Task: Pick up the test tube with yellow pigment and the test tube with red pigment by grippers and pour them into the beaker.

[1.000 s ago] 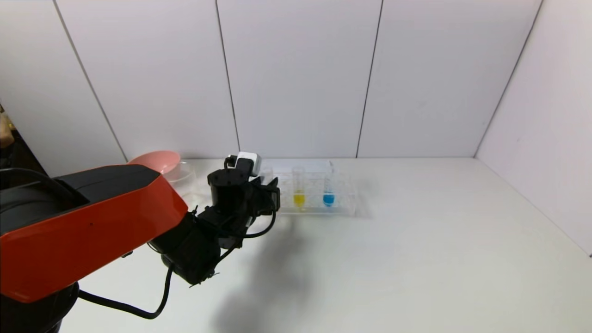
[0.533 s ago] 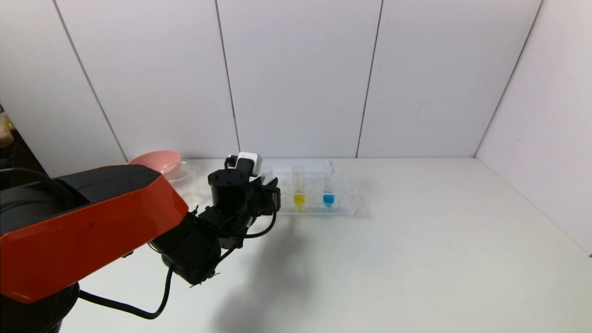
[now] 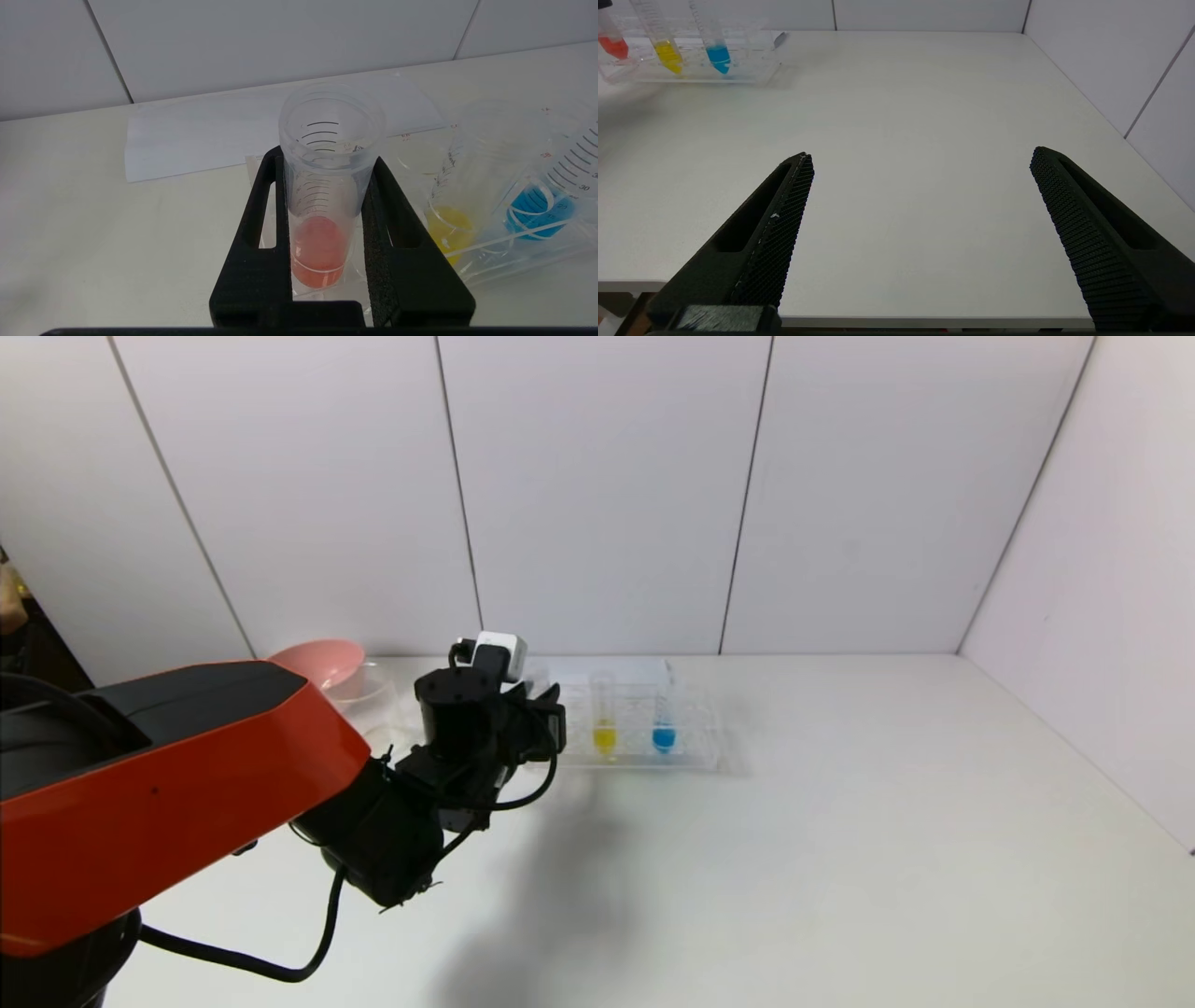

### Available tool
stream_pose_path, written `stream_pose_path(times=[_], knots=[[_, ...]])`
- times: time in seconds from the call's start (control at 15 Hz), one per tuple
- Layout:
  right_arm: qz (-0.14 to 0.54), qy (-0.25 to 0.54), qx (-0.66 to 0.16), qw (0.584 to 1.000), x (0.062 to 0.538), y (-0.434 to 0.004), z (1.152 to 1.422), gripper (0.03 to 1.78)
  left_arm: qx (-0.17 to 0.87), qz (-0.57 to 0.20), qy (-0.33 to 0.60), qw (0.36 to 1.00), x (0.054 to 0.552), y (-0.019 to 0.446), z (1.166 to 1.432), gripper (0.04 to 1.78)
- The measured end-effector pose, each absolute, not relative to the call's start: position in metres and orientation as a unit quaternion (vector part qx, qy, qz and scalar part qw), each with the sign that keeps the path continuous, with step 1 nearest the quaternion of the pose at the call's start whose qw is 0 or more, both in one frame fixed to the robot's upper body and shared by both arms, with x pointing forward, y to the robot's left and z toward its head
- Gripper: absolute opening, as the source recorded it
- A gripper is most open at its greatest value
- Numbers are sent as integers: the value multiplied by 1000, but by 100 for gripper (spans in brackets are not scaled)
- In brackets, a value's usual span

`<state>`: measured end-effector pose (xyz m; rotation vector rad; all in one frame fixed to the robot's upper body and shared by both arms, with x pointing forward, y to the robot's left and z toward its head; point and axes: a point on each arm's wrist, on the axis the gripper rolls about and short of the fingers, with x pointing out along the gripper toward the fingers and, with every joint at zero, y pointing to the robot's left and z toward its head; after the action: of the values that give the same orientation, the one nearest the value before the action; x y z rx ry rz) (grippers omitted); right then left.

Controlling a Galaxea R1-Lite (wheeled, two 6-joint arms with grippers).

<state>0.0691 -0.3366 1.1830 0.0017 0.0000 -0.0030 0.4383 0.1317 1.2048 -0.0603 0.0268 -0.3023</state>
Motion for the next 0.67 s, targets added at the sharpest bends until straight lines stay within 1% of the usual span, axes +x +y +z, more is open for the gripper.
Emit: stream_pose_path(times=[0.33, 0.67], knots=[[-1, 0, 1, 1000, 69, -337, 1183, 170, -34, -153, -6, 988, 435, 131, 1222, 45], [-1, 0, 1, 1000, 69, -337, 1183, 170, -34, -157, -29, 987, 429, 132, 1252, 45]])
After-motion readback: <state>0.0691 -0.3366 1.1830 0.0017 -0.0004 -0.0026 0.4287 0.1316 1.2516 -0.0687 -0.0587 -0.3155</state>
